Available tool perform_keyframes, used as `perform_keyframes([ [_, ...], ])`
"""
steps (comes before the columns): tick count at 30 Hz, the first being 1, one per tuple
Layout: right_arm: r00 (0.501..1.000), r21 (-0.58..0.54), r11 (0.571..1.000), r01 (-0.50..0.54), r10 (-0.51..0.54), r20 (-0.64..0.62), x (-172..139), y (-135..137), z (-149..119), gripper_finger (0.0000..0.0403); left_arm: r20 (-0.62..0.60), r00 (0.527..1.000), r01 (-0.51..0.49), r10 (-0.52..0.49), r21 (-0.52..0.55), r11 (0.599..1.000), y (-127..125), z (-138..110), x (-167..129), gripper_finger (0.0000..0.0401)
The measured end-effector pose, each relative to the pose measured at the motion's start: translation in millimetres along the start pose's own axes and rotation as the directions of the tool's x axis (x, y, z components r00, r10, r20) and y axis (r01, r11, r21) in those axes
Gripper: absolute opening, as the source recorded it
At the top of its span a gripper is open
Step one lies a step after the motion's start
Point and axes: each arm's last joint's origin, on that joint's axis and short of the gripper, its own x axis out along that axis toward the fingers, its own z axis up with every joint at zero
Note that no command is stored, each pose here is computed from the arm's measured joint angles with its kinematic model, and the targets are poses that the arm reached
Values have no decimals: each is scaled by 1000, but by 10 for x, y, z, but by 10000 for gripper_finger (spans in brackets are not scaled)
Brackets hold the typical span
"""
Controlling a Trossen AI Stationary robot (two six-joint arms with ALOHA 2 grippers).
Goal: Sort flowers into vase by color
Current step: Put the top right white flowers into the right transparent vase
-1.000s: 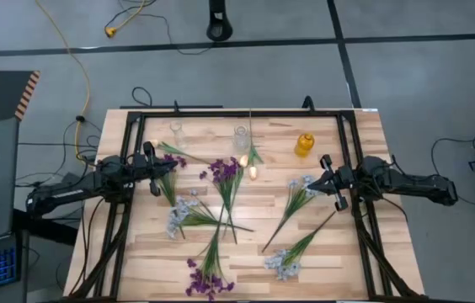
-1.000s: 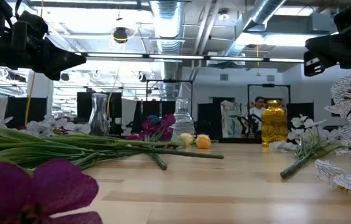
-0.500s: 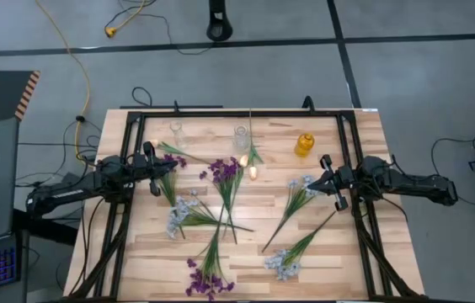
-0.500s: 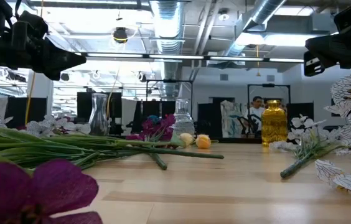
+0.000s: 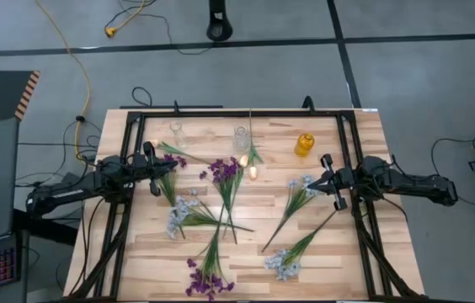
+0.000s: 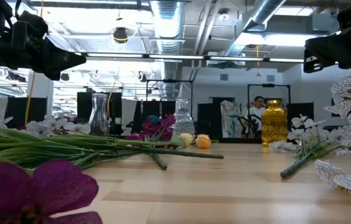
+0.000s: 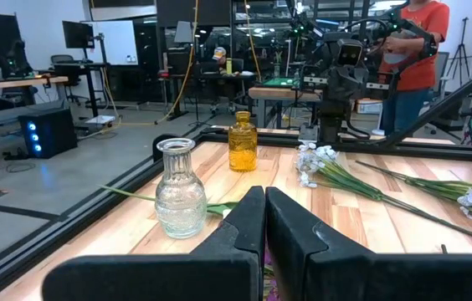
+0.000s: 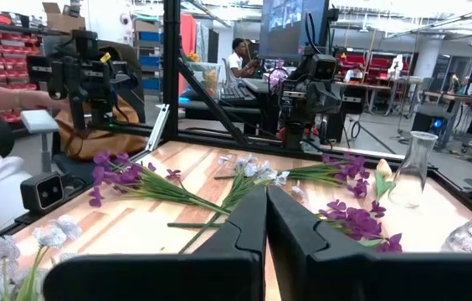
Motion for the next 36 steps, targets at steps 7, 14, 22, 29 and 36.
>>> perform_keyframes([
  [7,1000,-1,1000,0,0,0,0,0,0,38,0,1000,0,0,0,1000,0,0,0,0],
  [14,999,-18,1000,3,-3,46,1,-3,35,38,-1,1000,-1,1,23,1000,1,-1,0,0],
  [22,984,-59,998,17,-7,176,-14,-7,167,38,1,1000,-1,1,16,1000,0,1,0,0],
  [29,974,-40,999,14,-5,225,-24,-5,218,38,1,1000,-1,1,-12,1000,0,1,0,0],
  [36,967,185,982,-28,-20,253,-31,-9,249,38,2,1000,-1,1,19,1000,0,1,0,0],
])
